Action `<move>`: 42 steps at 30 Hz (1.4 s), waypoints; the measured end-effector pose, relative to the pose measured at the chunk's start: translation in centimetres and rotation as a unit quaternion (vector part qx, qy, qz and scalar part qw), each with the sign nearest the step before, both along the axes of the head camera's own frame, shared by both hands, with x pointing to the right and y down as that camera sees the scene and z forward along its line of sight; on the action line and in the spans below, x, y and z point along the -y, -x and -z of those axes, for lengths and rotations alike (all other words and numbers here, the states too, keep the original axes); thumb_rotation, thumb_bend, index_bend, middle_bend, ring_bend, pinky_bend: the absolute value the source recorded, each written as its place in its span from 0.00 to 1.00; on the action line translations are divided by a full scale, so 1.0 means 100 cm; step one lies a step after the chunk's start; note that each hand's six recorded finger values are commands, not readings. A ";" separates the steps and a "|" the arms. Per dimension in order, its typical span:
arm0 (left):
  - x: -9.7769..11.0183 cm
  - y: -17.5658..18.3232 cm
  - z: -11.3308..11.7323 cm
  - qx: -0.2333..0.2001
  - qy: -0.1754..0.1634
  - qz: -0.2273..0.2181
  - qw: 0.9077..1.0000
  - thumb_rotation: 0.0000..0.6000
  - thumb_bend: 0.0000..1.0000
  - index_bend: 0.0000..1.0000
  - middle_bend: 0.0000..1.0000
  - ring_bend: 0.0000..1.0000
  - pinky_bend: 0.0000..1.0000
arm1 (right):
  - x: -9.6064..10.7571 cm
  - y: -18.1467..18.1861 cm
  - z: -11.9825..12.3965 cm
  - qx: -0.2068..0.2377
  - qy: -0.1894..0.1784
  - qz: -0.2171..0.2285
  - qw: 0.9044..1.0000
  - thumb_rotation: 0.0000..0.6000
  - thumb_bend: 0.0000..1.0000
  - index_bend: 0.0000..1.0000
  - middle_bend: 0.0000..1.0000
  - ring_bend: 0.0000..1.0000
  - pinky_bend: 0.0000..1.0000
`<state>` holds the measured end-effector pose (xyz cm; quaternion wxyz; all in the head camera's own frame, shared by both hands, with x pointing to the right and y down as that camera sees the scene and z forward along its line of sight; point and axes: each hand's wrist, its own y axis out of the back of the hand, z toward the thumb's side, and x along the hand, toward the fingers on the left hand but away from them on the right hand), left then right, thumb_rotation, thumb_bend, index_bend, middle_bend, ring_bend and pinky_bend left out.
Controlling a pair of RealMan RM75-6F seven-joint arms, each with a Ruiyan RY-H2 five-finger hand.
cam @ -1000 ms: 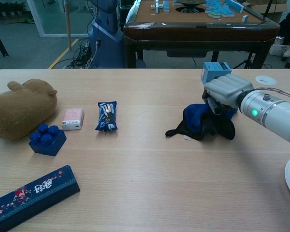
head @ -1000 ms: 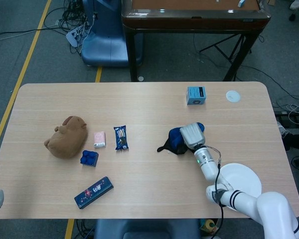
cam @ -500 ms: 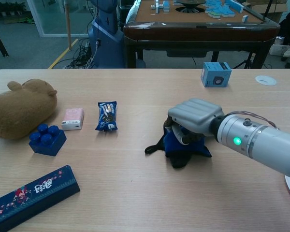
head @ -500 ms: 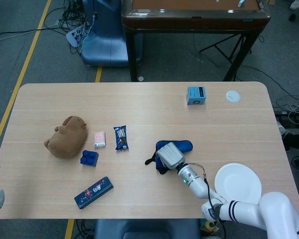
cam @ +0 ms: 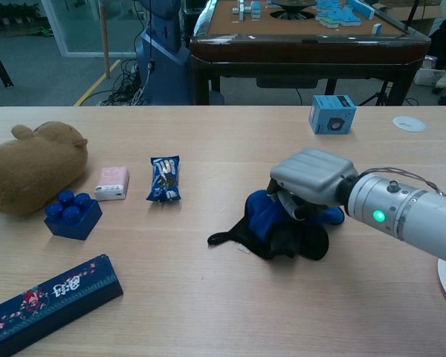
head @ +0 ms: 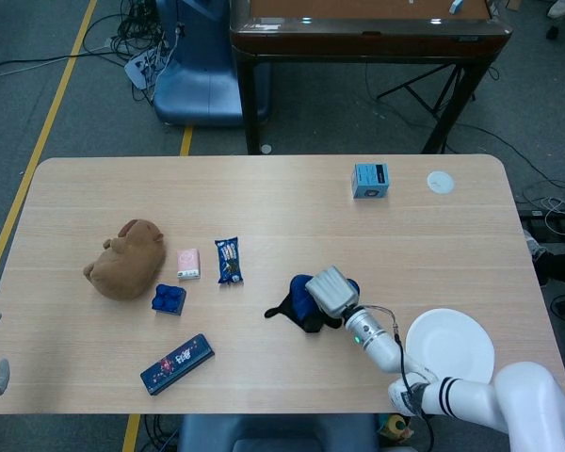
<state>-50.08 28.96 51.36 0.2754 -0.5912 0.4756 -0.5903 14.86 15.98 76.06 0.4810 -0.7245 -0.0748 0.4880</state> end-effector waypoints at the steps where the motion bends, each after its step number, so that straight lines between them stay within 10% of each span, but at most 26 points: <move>1: 0.000 0.000 0.000 0.000 0.000 0.000 1.000 1.00 0.48 0.13 0.00 0.00 0.00 | 0.006 -0.006 -0.004 -0.012 -0.007 -0.006 1.000 1.00 1.00 0.84 0.63 0.67 0.93; 13: -0.001 0.002 0.000 0.000 0.000 0.002 1.000 1.00 0.48 0.13 0.00 0.00 0.00 | 0.075 -0.074 -0.019 -0.106 -0.071 -0.099 0.987 1.00 1.00 0.84 0.63 0.67 0.93; 23: -0.001 0.002 -0.001 -0.002 0.001 0.001 1.000 1.00 0.48 0.13 0.00 0.00 0.00 | 0.134 -0.119 0.032 -0.064 -0.129 -0.206 0.968 1.00 1.00 0.84 0.63 0.67 0.93; 32: -0.001 0.001 -0.003 0.000 0.003 0.001 1.000 1.00 0.48 0.13 0.00 0.00 0.00 | 0.144 -0.145 0.035 -0.082 -0.135 -0.235 0.959 1.00 1.00 0.82 0.62 0.65 0.92; 39: -0.002 0.002 -0.003 0.003 0.006 0.002 1.000 1.00 0.48 0.13 0.00 0.00 0.00 | 0.148 -0.157 0.020 -0.097 -0.110 -0.259 0.955 1.00 0.68 0.15 0.28 0.25 0.51; 42: -0.002 0.002 -0.003 0.004 0.007 0.003 1.000 1.00 0.48 0.13 0.00 0.00 0.00 | 0.148 -0.160 0.017 -0.102 -0.100 -0.268 0.953 1.00 0.47 0.01 0.12 0.10 0.36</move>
